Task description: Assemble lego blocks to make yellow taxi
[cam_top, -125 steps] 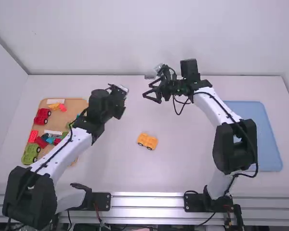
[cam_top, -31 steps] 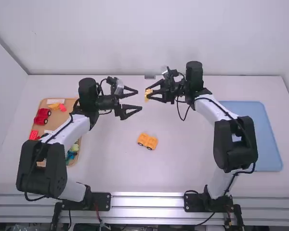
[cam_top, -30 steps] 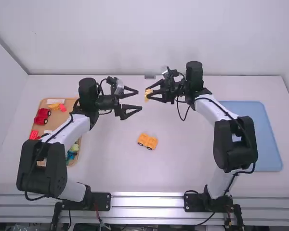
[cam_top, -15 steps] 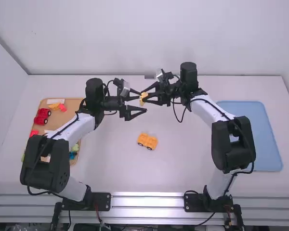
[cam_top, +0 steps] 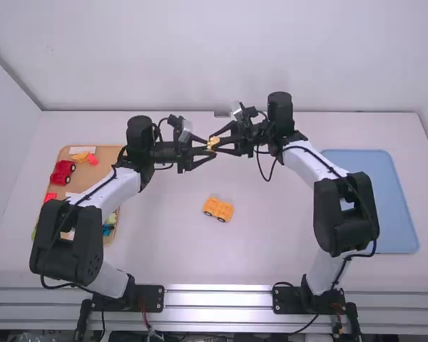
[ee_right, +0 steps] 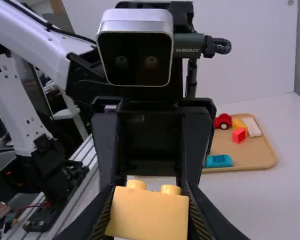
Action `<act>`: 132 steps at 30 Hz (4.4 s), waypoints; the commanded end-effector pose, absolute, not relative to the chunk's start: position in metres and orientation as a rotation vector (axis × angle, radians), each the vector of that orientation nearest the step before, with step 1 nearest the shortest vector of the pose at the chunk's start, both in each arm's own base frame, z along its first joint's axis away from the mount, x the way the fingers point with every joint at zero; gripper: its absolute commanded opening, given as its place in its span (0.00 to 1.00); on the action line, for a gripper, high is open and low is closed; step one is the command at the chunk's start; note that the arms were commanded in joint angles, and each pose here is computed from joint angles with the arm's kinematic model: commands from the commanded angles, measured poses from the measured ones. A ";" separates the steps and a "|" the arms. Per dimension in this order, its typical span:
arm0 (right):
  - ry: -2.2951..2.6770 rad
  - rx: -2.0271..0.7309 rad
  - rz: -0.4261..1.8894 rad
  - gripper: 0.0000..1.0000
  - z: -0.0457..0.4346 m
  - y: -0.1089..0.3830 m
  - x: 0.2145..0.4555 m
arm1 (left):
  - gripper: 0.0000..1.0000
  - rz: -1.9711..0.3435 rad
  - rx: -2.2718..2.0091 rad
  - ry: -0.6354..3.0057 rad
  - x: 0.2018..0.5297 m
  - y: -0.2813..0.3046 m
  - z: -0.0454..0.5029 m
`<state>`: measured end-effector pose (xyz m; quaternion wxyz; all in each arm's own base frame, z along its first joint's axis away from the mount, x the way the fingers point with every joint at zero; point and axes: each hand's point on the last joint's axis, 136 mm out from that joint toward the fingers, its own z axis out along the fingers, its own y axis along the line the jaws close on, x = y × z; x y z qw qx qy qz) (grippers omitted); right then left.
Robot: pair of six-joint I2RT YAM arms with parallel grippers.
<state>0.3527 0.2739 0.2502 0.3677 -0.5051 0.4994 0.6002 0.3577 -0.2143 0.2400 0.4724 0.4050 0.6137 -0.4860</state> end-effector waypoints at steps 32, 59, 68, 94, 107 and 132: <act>1.810 -0.991 0.628 0.99 0.253 0.224 0.418 | 0.02 -0.554 0.753 2.135 0.416 -0.154 0.173; 1.863 -0.983 0.683 0.99 0.246 0.210 0.410 | 0.16 -0.346 1.923 2.078 0.300 -0.121 0.009; 1.869 -0.982 0.685 0.99 0.245 0.210 0.410 | 0.15 -0.302 1.904 2.054 0.292 -0.124 -0.017; 1.828 -0.923 0.504 0.99 0.256 0.197 0.437 | 0.99 -0.575 1.352 1.791 0.327 -0.105 0.094; 1.791 -1.125 0.660 0.99 0.198 0.212 0.394 | 0.99 -0.557 1.511 1.636 0.310 -0.113 0.078; 1.650 -1.158 0.729 0.99 0.080 0.227 0.317 | 0.99 -0.842 1.346 1.643 0.311 -0.130 0.039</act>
